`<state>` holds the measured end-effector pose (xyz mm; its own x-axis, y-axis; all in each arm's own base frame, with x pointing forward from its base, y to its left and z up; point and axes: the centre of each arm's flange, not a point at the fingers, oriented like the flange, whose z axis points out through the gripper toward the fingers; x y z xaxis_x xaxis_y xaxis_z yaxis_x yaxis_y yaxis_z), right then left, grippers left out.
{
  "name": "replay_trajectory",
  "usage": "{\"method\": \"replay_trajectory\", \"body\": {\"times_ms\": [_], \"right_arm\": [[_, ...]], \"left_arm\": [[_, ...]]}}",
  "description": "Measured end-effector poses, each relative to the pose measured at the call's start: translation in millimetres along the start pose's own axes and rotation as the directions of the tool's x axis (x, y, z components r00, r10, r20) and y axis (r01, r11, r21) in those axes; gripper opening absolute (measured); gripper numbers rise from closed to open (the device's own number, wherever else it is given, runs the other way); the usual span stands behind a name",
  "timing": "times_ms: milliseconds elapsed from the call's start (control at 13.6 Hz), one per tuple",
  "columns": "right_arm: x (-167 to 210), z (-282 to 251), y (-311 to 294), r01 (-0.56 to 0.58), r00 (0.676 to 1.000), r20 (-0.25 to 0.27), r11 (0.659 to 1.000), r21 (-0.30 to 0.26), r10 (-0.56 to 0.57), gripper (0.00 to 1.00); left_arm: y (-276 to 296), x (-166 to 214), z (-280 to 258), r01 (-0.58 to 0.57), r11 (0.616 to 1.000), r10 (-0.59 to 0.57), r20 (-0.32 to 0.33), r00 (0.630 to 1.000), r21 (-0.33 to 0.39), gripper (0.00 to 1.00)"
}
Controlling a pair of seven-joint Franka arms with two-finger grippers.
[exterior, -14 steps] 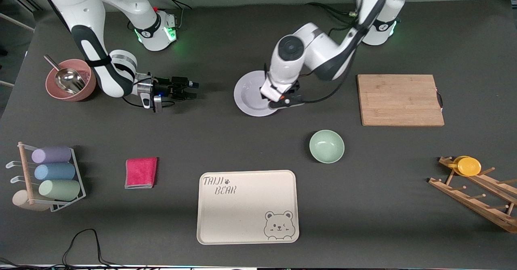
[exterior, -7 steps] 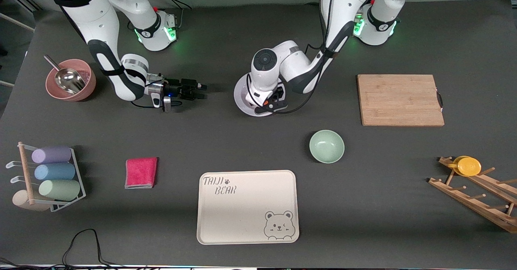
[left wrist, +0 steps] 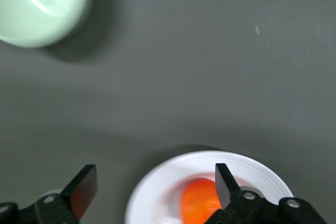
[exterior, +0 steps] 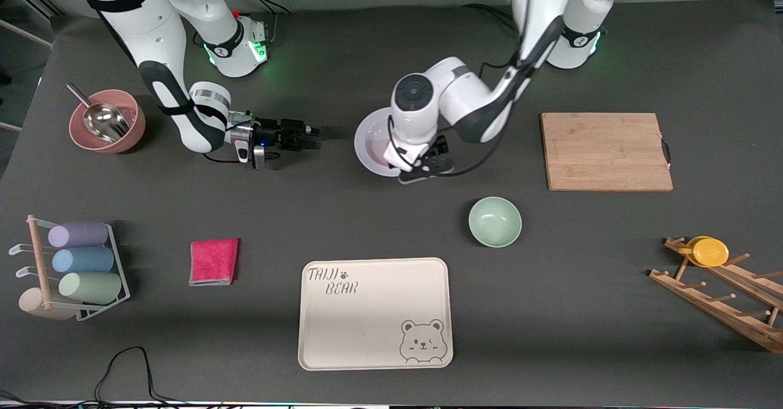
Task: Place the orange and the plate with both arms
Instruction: 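Release the orange and withdraw the left gripper while the right gripper nears the plate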
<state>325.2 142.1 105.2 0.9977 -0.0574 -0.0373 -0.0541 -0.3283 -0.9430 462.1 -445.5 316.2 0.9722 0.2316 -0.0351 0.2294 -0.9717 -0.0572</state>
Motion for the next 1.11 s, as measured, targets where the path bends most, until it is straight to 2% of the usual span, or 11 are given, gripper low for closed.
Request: {"method": "replay_trajectory", "body": {"times_ms": [74, 221, 442, 589, 811, 958, 1032, 1105], "right_arm": [[-2, 7, -3, -0.004, 1.0, -0.005, 1.0, 0.005, 0.004, 0.72], [-4, 20, -7, -0.006, 1.0, -0.006, 1.0, 0.0, 0.006, 0.52], [-4, 26, -9, 0.001, 1.0, -0.002, 1.0, -0.011, -0.001, 0.18], [-3, 29, -11, 0.004, 1.0, -0.002, 1.0, -0.011, -0.004, 0.14], [-4, 38, -10, 0.018, 1.0, 0.014, 1.0, -0.007, -0.018, 0.14], [-5, 44, -7, 0.031, 0.999, 0.017, 0.999, -0.007, -0.031, 0.17], [-5, 46, -6, 0.041, 0.999, 0.018, 0.999, -0.007, -0.041, 0.24], [-6, 48, -4, 0.049, 0.999, 0.02, 0.999, -0.007, -0.049, 0.24]], "left_arm": [[-21, 17, -26, -0.01, 1.0, 0.01, -0.004, 1.0, 0.017, 1.0], [-62, 44, -68, -0.061, 0.997, 0.061, -0.007, 0.998, 0.045, 1.0], [-125, 85, -104, -0.109, 0.992, 0.109, 0.006, 0.994, 0.07, 1.0], [-159, 105, -124, -0.122, 0.99, 0.122, -0.001, 0.992, 0.069, 1.0], [-216, 127, -156, -0.165, 0.983, 0.166, -0.001, 0.986, 0.078, 1.0], [-244, 130, -175, -0.15, 0.985, 0.151, 0.001, 0.989, 0.087, 1.0], [-254, 131, -181, -0.141, 0.986, 0.142, -0.002, 0.99, 0.089, 1.0], [-263, 134, -184, -0.142, 0.986, 0.143, -0.003, 0.99, 0.089, 1.0]]}}
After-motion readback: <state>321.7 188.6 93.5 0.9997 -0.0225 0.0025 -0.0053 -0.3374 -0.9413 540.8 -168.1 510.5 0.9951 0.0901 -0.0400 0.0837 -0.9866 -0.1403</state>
